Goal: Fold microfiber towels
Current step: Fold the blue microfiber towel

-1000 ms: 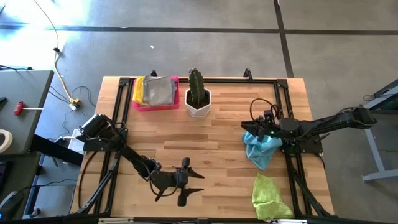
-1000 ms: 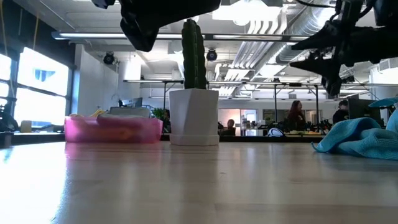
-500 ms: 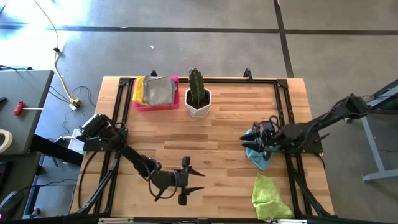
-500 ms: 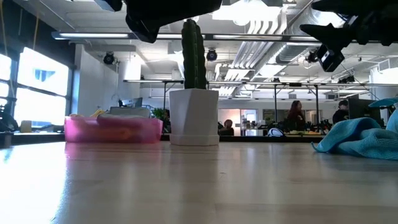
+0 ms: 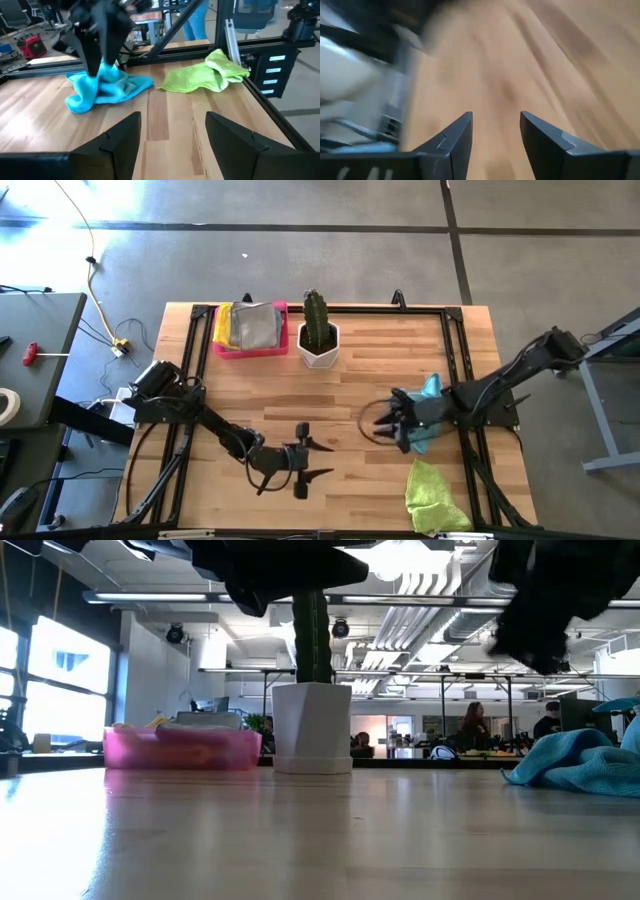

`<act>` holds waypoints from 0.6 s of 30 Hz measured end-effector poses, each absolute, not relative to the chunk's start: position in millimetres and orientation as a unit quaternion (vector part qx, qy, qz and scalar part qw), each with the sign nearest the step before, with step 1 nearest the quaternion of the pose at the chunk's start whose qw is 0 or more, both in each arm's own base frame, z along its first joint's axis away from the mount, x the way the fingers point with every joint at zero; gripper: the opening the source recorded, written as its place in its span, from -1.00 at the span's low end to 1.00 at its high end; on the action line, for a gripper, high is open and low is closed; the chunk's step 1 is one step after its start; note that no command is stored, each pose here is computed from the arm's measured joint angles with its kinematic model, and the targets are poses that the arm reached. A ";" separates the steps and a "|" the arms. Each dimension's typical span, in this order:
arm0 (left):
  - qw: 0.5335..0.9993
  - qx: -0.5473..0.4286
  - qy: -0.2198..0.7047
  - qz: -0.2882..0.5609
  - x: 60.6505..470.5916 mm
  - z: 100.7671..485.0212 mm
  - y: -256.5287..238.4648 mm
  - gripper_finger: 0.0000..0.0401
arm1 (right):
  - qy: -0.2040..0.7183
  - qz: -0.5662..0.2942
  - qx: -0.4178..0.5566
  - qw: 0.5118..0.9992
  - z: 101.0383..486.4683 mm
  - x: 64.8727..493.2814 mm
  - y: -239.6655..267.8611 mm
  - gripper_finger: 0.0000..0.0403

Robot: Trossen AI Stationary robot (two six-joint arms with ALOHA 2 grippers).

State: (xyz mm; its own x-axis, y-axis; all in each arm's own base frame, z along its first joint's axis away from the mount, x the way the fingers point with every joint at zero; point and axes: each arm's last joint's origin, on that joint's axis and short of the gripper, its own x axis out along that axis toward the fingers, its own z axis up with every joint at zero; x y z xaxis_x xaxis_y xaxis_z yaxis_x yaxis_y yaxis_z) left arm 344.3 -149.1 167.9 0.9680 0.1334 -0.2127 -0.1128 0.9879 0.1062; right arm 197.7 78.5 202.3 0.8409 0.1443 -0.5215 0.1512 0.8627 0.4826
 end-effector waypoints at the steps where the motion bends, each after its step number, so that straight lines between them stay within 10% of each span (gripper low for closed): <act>1: 0.991 0.047 0.110 0.062 344.2 167.9 -149.3 0.05 | 0.329 -0.036 0.273 0.903 204.3 195.3 76.3 -0.22; 10: 0.991 0.033 0.110 0.062 344.1 167.8 -149.6 0.05 | 0.600 -0.283 0.338 0.668 204.7 160.4 66.3 -0.22; 18: 0.992 0.021 0.110 0.062 343.7 167.7 -150.5 0.05 | 0.644 -0.303 0.246 0.658 174.3 178.4 70.6 -0.22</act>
